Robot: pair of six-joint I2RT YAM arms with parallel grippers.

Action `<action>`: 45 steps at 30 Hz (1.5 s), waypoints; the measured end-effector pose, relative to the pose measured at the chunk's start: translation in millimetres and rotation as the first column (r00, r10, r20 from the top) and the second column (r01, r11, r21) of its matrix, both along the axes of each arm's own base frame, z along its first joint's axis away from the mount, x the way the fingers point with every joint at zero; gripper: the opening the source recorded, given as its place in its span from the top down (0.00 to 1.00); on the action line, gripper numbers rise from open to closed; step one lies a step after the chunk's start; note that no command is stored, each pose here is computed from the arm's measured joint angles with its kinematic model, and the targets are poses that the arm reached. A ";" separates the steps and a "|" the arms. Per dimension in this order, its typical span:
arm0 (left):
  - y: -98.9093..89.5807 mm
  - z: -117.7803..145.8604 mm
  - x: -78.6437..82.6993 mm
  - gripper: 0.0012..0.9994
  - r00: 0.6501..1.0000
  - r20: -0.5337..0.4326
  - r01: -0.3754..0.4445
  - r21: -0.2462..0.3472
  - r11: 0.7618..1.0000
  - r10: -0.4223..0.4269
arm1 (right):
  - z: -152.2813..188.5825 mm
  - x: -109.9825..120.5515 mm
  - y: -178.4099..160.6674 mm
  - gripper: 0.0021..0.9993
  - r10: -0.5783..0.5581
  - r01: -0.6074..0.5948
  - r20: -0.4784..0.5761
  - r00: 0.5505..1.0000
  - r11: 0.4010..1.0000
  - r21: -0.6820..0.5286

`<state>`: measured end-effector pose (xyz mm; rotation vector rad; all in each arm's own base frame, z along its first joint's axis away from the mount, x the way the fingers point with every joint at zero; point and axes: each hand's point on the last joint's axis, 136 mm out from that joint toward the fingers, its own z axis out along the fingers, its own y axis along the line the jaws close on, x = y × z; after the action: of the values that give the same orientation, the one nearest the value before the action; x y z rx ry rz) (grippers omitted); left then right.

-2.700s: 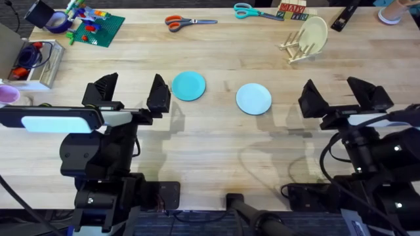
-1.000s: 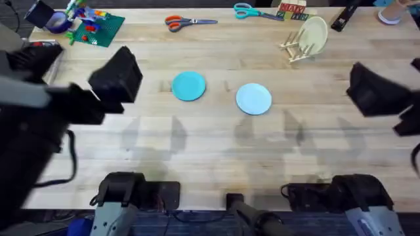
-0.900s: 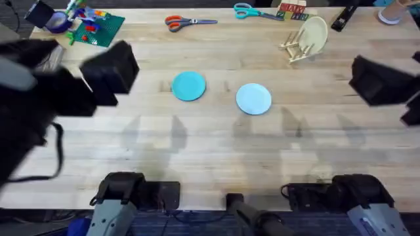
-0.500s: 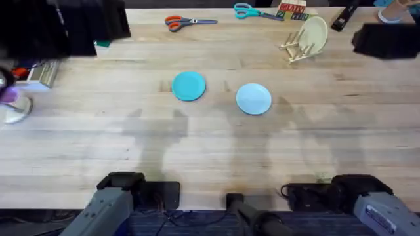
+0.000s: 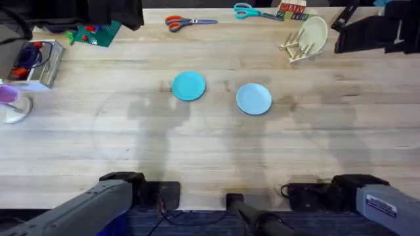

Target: Pick up the plates from the table one by one and place each into a slot on the dish rack.

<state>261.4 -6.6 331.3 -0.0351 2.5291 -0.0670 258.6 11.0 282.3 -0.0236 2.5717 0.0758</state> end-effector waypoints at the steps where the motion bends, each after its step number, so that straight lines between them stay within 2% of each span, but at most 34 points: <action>1: 0.0 -0.2 0.3 0.01 1.000 -0.001 0.000 0.000 1.000 0.000 | -0.9 0.6 0.0 0.01 0.000 0.000 -0.004 1.000 1.000 0.000; 3: 0.0 -0.2 0.2 0.00 1.000 -0.001 0.000 0.000 1.000 0.000 | -1.0 0.6 0.0 0.00 0.000 0.000 -0.004 1.000 1.000 0.000; 4: -0.3 -0.3 0.0 0.09 1.000 -0.002 -0.004 -0.005 1.000 0.004 | -0.7 0.4 0.0 0.00 0.000 0.000 -0.004 1.000 1.000 0.000; 8: -1.2 -0.4 -0.2 0.70 1.000 -0.003 -0.002 -0.010 1.000 0.002 | -0.4 0.3 0.0 0.00 0.000 0.000 -0.003 1.000 1.000 0.000; 9: -1.6 -0.5 -0.4 0.95 1.000 -0.003 0.000 -0.011 1.000 0.000 | -0.1 0.7 0.0 0.00 0.000 0.000 -0.001 1.000 1.000 0.000; 17: -5.8 -2.7 -4.2 0.96 1.000 -0.021 0.013 -0.032 0.999 -0.014 | -0.1 0.7 0.0 0.00 0.000 0.000 -0.001 1.000 1.000 0.000; 24: -27.6 -3.1 -10.4 0.96 0.995 -0.038 0.081 -0.140 0.987 -0.087 | -0.1 0.7 0.0 0.00 0.000 0.000 -0.001 1.000 1.000 0.000; 29: -49.7 -0.7 -14.8 0.96 0.986 -0.035 0.147 -0.251 0.957 -0.161 | -0.1 0.7 0.0 0.00 0.000 0.000 -0.001 1.000 1.000 0.000; 33: -62.8 -11.7 -18.6 0.96 0.976 -0.068 0.173 -0.325 0.930 -0.206 | -0.1 0.7 0.0 0.00 0.000 0.000 -0.001 1.000 1.000 0.000; 39: -76.2 -39.1 -13.1 0.96 0.963 -0.104 0.187 -0.407 0.894 -0.249 | -0.1 0.7 0.0 0.00 0.000 0.000 -0.001 1.000 1.000 0.000; 45: -94.8 -70.2 -5.9 0.96 0.945 -0.117 0.220 -0.456 0.862 -0.304 | -0.1 0.7 0.0 0.00 0.000 0.000 -0.001 1.000 1.000 0.000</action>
<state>255.5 -101.3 261.0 0.1333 2.6350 -0.7794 259.3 11.0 282.2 -0.0237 2.5730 0.0758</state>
